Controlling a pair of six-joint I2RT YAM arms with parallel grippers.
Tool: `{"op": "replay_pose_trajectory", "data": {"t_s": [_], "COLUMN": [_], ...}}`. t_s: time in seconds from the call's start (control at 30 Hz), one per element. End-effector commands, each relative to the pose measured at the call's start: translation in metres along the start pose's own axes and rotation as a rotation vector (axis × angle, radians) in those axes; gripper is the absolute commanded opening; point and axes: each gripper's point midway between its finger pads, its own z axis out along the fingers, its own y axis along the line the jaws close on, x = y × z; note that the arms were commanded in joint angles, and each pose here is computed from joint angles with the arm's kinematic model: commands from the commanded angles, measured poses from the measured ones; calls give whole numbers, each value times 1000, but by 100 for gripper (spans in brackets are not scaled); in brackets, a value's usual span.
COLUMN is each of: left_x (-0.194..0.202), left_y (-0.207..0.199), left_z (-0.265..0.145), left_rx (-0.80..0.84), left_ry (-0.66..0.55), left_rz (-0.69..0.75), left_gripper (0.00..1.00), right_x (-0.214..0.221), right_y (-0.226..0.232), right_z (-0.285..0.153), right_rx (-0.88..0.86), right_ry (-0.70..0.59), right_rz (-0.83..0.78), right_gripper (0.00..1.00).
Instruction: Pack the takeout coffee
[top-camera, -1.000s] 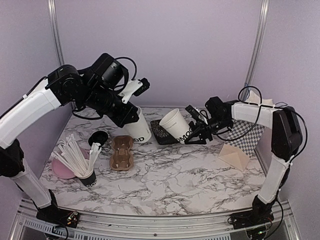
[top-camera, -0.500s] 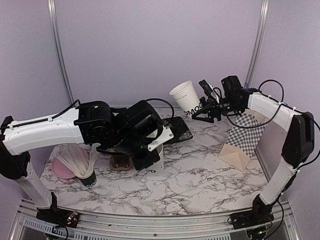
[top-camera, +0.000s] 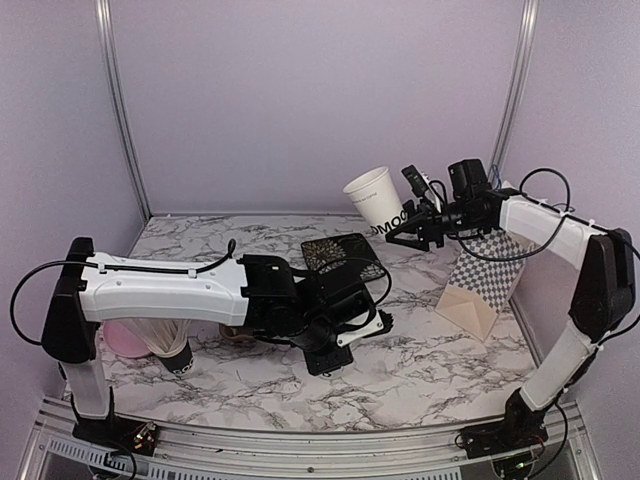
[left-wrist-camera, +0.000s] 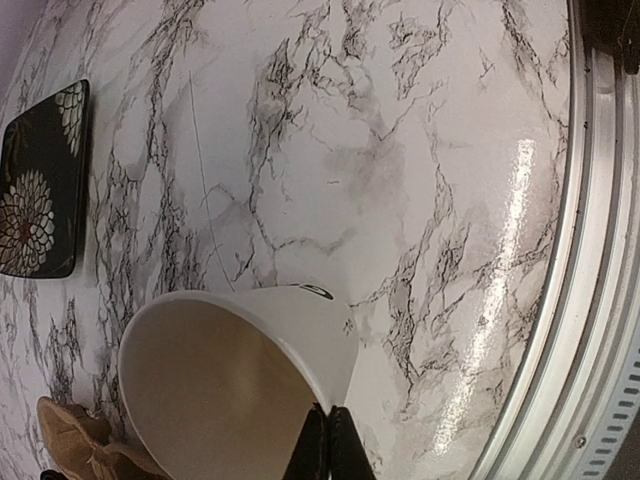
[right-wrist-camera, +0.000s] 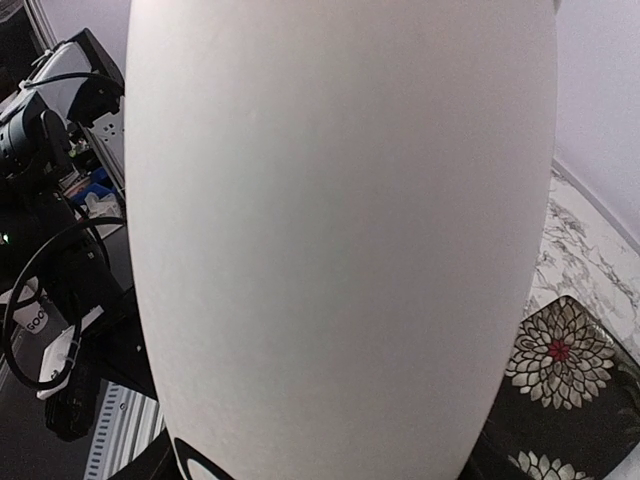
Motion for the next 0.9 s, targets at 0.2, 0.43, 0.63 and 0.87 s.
{"op": "replay_pose_trajectory", "data": {"t_s": [0.2,0.43,0.63,0.87], "left_x": [-32,-81,-92,-94], "left_y": [5,38,72,104], "left_z": [-32,-165,-213,-202], "left_rx": [-54,-143,-199,-107], "left_ry": [-111,-431,-552,-547], "left_rz": [34,-35,-118,-266], "left_gripper": [44,52,70,71], "right_x": [-6,17,29,26], "right_y": [7,12,36,58], "right_z": [-1,14,36,46], "right_rx": [3,17,-28,-74], "right_ry": [-15,60,128,151], "right_rz": [-35,-70,-151,-213], "right_gripper": [59,59,60,60]}}
